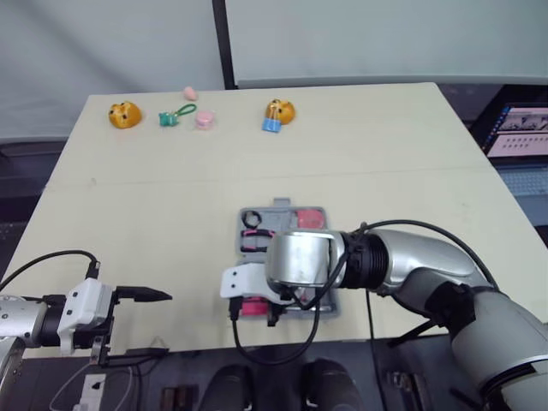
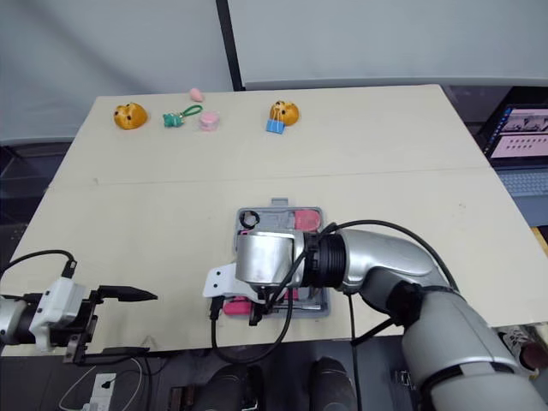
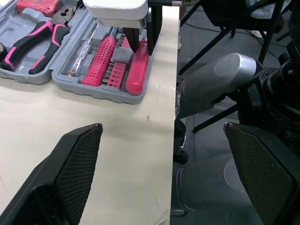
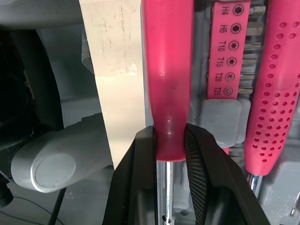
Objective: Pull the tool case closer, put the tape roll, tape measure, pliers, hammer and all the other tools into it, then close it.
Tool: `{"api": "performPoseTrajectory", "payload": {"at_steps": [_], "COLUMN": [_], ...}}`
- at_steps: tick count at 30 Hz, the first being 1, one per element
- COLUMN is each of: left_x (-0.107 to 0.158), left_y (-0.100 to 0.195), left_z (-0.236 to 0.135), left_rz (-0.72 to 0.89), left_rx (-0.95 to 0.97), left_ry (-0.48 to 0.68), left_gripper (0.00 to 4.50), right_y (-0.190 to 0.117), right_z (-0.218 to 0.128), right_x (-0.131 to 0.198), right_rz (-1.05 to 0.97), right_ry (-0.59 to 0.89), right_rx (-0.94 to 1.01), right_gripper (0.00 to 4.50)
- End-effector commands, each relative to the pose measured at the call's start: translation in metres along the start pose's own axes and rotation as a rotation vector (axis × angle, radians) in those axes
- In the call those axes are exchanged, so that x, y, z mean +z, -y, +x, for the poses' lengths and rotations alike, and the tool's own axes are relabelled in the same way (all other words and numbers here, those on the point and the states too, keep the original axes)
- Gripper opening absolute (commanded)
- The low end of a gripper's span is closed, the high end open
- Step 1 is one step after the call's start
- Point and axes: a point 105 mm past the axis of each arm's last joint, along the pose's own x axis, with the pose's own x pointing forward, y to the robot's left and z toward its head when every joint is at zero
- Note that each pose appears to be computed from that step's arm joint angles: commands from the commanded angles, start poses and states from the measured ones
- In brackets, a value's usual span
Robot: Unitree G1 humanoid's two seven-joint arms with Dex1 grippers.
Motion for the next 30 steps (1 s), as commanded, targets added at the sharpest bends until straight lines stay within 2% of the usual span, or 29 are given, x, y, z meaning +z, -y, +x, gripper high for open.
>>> {"api": "performPoseTrajectory", "payload": {"at_steps": [1,30], "left_x": [0.002,0.002], "left_y": [0.002,-0.002], "left_z": [0.001,0.013], "left_rz": [0.016,0.030], "left_rx": [0.004,0.015], "left_ry": [0.009,0.029], "left_gripper": [4.50,4.50], "right_y": [0.000,0.007], "right_z": [-0.002,-0.001], "right_x": [0.000,-0.002], "right_rz": [-0.017,-0.034], "right_ry": [-0.014,-0.054], "right_rx": [-0.006,-0.027], "right_gripper": [0.34,0.34]}}
